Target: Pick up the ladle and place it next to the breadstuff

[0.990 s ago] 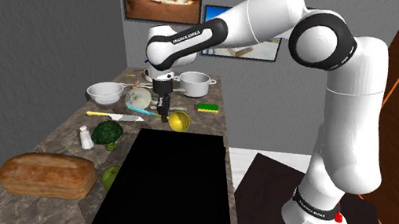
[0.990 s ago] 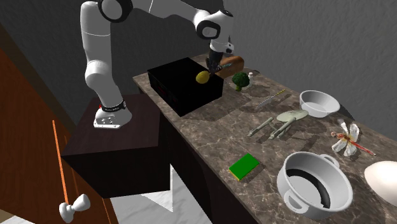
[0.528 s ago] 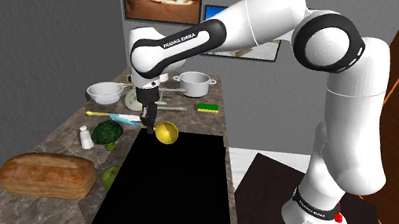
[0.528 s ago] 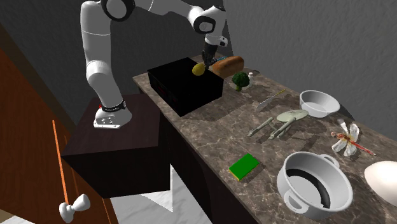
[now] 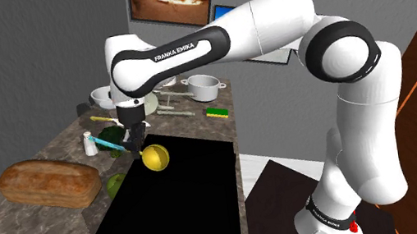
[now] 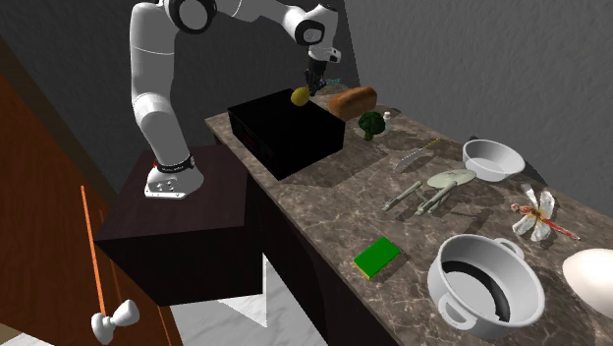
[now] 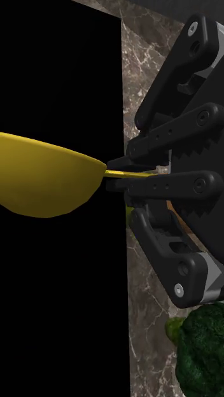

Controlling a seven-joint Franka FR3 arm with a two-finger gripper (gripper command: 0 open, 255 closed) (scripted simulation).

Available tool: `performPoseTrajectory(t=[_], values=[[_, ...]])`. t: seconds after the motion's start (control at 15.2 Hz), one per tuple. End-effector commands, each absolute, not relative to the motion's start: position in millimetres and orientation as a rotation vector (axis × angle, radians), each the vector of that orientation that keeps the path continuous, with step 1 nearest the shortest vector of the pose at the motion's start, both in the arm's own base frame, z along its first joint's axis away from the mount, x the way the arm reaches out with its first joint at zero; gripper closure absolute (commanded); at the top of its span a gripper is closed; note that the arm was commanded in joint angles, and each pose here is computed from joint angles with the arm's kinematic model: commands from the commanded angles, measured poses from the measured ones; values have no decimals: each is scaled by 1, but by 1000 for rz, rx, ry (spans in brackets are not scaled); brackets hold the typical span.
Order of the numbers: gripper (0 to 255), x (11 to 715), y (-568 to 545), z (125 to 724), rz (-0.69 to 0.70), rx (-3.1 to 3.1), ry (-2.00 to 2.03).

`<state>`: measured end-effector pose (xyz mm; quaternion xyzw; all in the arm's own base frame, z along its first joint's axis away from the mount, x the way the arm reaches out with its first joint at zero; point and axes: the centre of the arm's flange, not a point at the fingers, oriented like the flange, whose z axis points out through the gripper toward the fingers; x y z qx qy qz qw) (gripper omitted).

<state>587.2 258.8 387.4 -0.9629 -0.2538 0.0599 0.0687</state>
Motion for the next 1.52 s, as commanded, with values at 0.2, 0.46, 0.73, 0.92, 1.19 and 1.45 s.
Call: performPoseTrajectory(t=[0.2,0.46,0.73,0.92,1.19,1.45], values=[[255,577,323,389,180,-2900,-762],[255,569,375,389,180,-2900,-762],[255,561,427,389,180,-2900,-762],[255,555,467,389,180,-2900,-762],[255,547,519,389,180,-2900,-762],[255,546,522,373,180,-2900,-762]])
